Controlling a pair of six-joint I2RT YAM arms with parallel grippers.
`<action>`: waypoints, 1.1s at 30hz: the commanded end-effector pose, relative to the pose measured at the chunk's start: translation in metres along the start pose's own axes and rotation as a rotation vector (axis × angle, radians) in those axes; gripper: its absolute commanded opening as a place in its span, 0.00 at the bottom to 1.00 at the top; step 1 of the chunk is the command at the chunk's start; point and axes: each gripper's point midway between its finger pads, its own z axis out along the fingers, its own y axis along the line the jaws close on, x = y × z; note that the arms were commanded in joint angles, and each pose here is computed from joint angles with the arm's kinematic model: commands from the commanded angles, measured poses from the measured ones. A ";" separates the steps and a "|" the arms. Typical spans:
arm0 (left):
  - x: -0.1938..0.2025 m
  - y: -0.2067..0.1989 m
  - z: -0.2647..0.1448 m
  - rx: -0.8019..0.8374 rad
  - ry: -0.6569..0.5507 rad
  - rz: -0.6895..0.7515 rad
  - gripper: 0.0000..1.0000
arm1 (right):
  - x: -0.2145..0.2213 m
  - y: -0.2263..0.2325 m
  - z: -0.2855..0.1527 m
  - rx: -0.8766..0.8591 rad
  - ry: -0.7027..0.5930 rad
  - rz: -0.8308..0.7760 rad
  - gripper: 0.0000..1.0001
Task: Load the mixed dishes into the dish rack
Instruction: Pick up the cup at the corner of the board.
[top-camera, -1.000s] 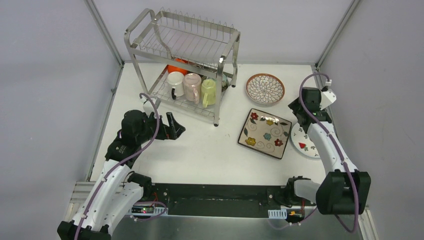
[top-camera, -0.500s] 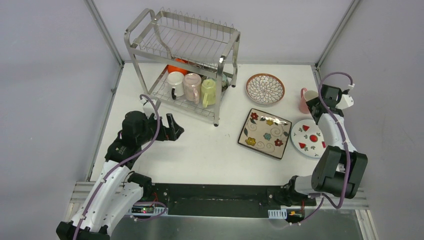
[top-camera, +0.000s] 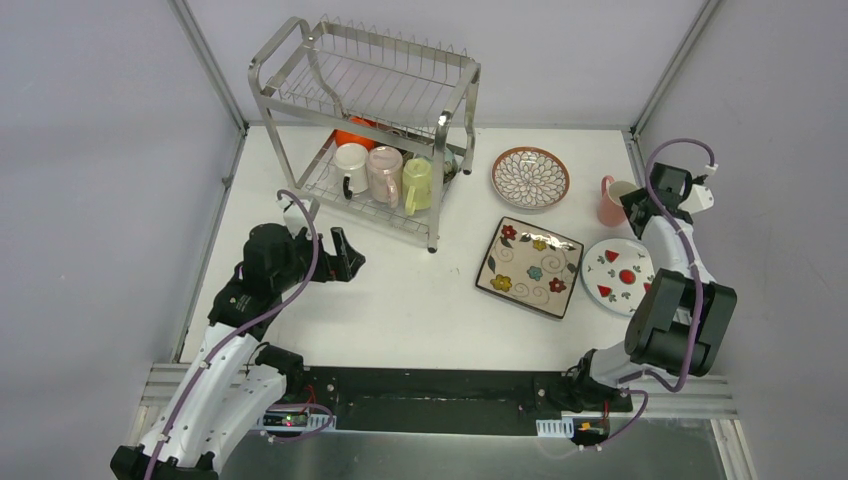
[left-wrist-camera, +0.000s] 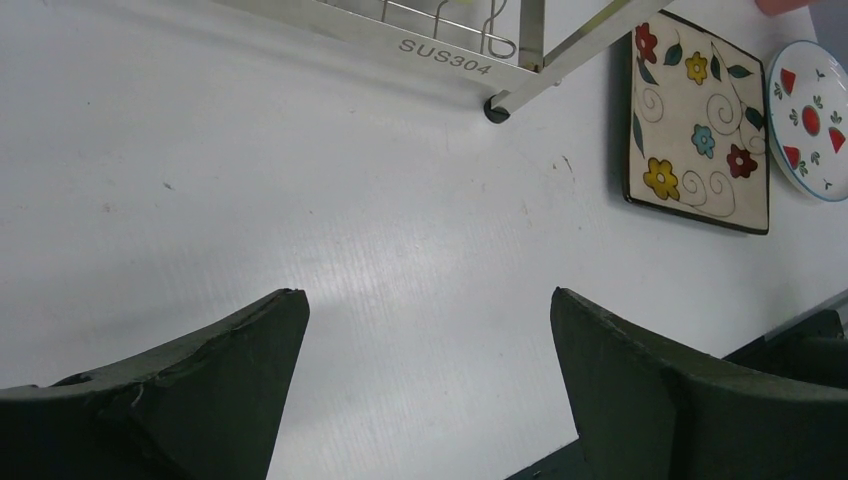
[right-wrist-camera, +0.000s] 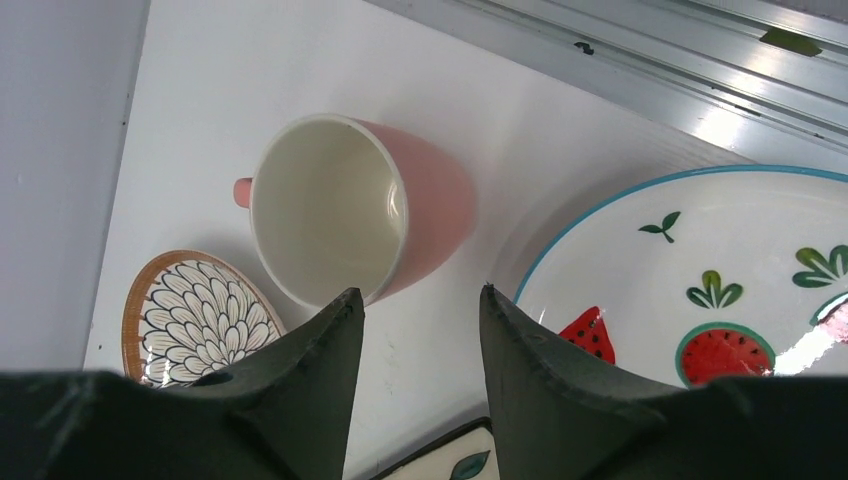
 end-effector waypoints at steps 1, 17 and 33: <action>-0.019 -0.011 -0.008 0.025 -0.056 0.046 0.96 | -0.024 0.019 0.003 -0.044 -0.048 0.044 0.49; -0.020 -0.012 -0.009 0.030 -0.059 0.053 0.95 | 0.002 0.019 0.028 -0.048 0.078 0.032 0.40; -0.019 -0.010 -0.009 0.013 -0.056 0.065 0.95 | 0.017 0.004 0.040 -0.005 0.122 -0.032 0.19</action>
